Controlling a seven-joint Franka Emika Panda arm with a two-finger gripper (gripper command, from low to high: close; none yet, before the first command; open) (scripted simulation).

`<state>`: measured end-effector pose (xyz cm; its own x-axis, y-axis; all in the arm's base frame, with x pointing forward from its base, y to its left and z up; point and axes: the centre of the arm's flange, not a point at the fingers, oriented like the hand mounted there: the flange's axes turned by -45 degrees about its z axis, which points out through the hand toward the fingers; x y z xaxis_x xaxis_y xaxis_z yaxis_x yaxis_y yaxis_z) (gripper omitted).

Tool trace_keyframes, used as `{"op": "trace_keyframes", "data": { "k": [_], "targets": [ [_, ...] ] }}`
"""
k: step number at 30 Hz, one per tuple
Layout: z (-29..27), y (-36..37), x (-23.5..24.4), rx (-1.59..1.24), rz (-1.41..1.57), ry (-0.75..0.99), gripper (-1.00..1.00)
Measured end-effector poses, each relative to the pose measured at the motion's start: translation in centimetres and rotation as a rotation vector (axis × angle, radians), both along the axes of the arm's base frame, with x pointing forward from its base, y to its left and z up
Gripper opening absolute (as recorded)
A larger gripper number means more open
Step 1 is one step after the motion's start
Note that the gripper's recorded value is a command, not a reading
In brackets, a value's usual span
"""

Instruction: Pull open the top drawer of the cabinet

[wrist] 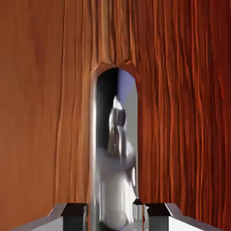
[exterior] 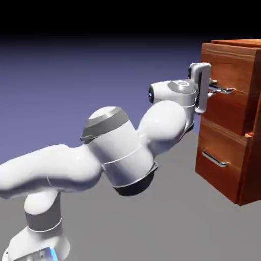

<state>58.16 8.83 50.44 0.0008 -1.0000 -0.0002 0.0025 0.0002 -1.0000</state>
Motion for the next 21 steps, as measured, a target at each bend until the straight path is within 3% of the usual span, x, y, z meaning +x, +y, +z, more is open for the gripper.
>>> {"op": "trace_keyframes", "data": {
  "k": [17, 18, 21],
  "targets": [
    [0.0, 0.0, -19.6, 0.0, 0.0, -0.001, -1.0],
    [0.0, 0.0, -20.0, 0.0, 0.0, -0.001, 1.0],
    [0.1, 0.0, -21.4, 0.002, 0.001, 0.003, 1.0]
  ]
}}
